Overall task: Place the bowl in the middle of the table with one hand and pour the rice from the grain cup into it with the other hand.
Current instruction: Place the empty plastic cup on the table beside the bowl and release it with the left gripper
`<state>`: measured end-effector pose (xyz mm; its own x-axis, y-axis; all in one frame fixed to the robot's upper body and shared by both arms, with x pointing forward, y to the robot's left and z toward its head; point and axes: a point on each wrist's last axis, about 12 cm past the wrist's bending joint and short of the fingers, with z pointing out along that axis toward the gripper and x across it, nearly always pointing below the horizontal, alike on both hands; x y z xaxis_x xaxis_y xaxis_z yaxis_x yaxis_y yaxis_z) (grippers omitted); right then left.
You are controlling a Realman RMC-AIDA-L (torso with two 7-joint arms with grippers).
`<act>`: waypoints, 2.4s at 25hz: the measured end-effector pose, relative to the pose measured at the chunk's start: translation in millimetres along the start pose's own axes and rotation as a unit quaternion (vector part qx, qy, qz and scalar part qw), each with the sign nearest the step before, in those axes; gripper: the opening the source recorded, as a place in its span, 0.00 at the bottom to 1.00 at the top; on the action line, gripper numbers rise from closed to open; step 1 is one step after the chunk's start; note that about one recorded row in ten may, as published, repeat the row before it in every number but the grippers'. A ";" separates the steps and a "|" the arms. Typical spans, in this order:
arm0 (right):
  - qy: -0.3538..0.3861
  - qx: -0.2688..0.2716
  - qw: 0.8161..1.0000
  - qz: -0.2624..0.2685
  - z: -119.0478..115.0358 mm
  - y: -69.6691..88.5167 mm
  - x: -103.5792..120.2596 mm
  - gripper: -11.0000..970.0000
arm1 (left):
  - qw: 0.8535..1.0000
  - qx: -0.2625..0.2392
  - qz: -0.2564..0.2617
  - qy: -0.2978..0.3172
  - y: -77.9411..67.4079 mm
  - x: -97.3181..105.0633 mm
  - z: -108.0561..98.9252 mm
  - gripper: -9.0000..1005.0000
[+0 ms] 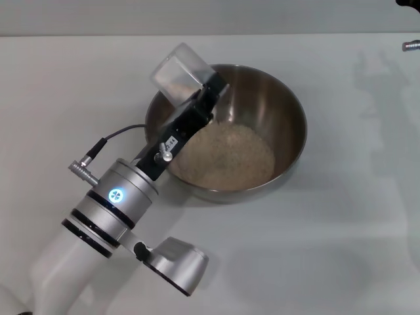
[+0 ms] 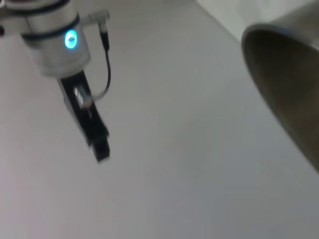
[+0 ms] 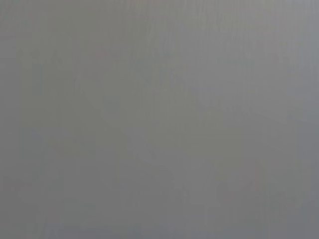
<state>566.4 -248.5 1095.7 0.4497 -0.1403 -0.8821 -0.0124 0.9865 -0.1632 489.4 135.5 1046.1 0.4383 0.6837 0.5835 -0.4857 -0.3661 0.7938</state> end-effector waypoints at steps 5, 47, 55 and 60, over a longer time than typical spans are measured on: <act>0.001 0.000 1.000 -0.002 -0.7 -0.6 0.6 0.39 | 1.000 0.005 -0.027 0.012 -0.5 2.3 -0.6 0.08; -0.001 -0.001 1.000 0.003 1.2 0.2 0.1 0.39 | 0.467 0.010 -0.824 0.321 -85.1 65.4 -40.9 0.16; 0.001 0.000 1.000 0.002 1.3 -0.6 0.5 0.39 | 0.429 0.029 -0.842 0.327 -91.4 63.3 -39.8 0.18; 0.003 0.000 1.000 -0.001 0.5 -1.7 1.5 0.39 | 0.417 0.018 -0.849 0.324 -91.6 65.0 -44.2 0.21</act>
<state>567.6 -250.4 1094.9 0.4445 -0.1422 -0.8844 -0.0121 0.9863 -0.1646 528.9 241.4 1003.7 -0.1742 -0.0012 -0.9847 0.1256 0.9918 -0.0234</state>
